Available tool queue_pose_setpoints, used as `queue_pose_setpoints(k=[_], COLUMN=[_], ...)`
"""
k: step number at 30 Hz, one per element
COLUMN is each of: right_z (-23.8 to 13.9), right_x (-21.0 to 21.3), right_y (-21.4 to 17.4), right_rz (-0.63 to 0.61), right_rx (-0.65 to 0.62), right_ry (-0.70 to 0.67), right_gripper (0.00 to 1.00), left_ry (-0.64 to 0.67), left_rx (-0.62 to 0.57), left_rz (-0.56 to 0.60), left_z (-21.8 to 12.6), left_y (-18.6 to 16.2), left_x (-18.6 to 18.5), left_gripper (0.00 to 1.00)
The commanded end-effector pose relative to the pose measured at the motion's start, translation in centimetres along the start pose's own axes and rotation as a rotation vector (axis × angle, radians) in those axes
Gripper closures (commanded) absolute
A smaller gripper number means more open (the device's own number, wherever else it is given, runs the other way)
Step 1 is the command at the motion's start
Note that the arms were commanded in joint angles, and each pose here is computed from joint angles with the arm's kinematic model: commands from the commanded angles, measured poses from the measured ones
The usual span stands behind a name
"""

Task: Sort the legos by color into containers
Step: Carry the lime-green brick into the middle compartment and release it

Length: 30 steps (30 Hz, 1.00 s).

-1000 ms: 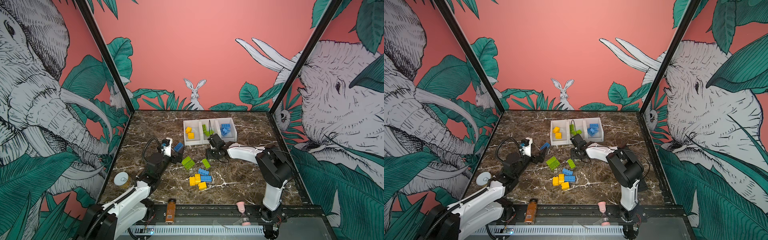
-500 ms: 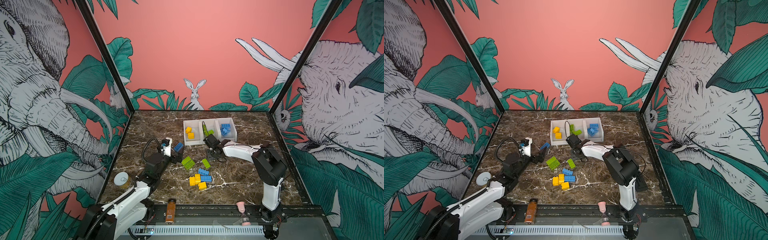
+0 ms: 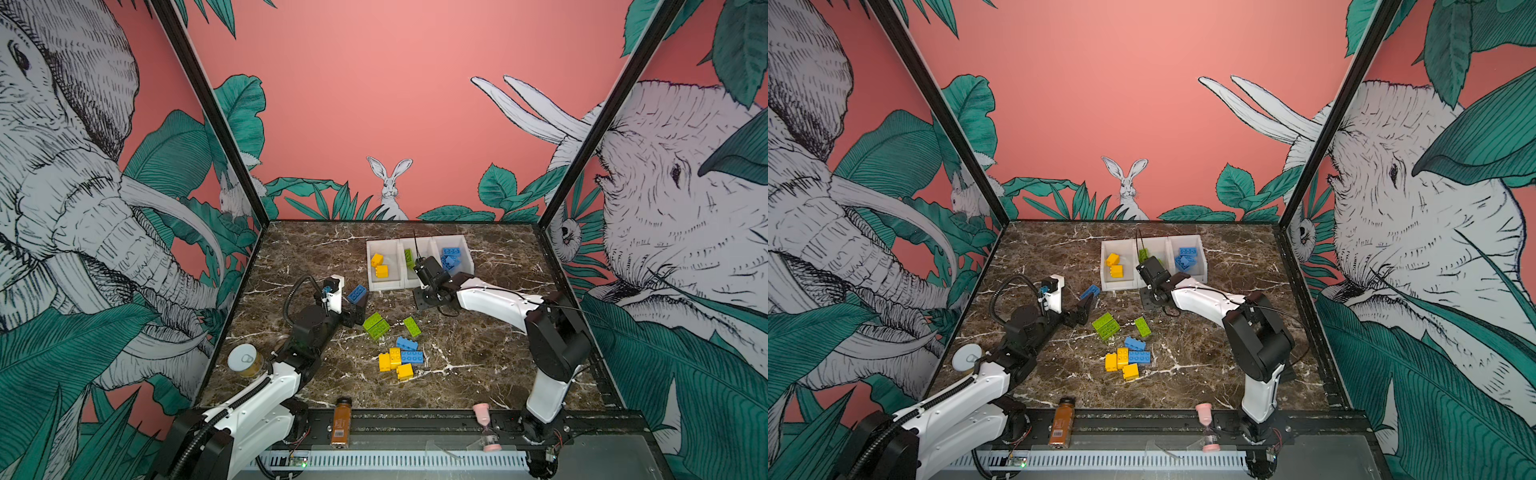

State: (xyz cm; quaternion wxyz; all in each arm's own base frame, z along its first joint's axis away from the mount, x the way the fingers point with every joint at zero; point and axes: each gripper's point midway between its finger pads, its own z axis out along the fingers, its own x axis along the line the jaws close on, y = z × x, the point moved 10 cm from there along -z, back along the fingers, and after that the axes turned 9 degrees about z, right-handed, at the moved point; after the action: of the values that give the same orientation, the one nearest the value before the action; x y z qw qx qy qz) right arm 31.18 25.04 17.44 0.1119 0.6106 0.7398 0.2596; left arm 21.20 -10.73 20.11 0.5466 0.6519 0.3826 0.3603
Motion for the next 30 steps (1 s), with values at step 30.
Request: queue_pose_setpoints(k=[30], right_z=[4.2], right_x=[-2.3], right_y=[13.9], right_rz=[-0.017], right_rx=[-0.126], right_ry=[-0.006], right_gripper=[0.42], left_ry=[0.004], left_rx=[-0.008], left_rz=[0.000], left_z=[0.0], left_y=[0.1], left_x=[0.0], left_gripper=[0.01])
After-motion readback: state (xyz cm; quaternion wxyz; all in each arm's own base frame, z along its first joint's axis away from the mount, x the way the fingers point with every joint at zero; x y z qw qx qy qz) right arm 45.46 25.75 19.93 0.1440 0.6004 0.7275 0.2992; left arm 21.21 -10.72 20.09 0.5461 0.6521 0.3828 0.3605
